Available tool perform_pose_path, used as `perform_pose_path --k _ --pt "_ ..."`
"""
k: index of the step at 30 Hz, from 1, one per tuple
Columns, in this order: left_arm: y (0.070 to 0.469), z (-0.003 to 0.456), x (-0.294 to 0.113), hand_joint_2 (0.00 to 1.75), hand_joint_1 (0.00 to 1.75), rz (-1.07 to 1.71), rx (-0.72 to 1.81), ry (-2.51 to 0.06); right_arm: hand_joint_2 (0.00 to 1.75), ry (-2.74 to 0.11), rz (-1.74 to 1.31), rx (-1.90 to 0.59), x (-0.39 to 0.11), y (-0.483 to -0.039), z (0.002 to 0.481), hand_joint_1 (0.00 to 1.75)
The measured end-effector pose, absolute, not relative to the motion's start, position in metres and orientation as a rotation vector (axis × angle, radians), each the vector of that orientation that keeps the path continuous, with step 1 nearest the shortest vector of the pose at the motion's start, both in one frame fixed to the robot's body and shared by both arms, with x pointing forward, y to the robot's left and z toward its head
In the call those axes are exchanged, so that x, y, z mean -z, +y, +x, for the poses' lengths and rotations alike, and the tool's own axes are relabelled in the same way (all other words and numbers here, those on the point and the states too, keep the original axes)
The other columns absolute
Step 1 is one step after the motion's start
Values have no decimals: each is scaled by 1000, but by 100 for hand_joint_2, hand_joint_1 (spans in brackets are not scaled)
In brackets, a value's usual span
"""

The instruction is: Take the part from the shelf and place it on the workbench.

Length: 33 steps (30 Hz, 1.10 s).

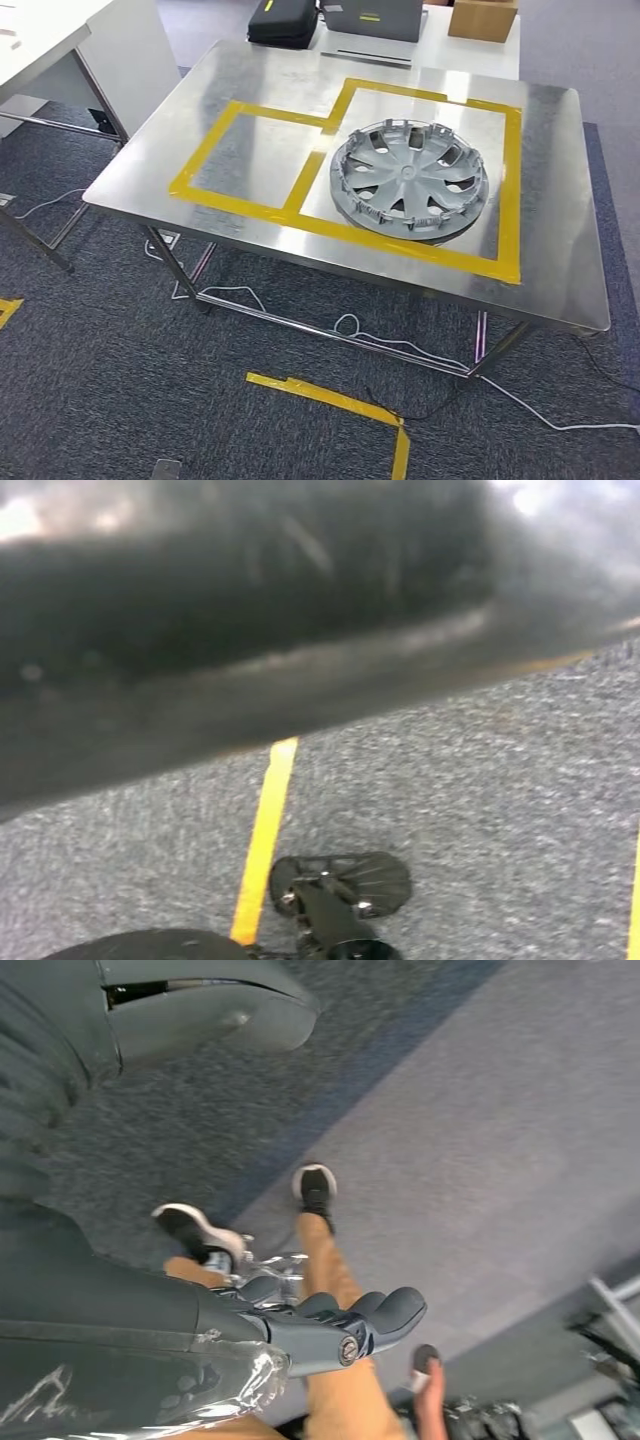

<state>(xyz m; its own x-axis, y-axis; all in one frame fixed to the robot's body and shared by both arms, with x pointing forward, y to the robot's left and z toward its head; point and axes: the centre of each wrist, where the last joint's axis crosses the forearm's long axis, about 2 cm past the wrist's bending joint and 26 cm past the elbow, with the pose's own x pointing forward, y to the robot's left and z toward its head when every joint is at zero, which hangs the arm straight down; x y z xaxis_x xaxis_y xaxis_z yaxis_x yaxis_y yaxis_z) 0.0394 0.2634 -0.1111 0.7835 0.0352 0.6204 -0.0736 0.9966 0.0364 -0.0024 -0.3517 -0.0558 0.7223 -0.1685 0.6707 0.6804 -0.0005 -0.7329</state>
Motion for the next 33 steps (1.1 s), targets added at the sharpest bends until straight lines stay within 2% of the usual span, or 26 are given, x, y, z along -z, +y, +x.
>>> perform_pose_path --k 6,10,14,21,33 --pt "263 37 111 0 0 60 -57 -665 175 -368 -1334 724 64 -338 0 0" --pt "264 38 111 0 0 63 -60 -671 175 -261 -1129 739 81 -301 10 0" --pt "265 38 111 0 0 64 -56 -675 0 -199 -818 746 97 -265 18 0" --pt "267 39 111 0 0 76 -56 -688 0 -282 -454 665 106 -242 25 0" --pt "268 37 112 0 0 81 -57 -688 0 -294 -369 582 107 -237 26 0"
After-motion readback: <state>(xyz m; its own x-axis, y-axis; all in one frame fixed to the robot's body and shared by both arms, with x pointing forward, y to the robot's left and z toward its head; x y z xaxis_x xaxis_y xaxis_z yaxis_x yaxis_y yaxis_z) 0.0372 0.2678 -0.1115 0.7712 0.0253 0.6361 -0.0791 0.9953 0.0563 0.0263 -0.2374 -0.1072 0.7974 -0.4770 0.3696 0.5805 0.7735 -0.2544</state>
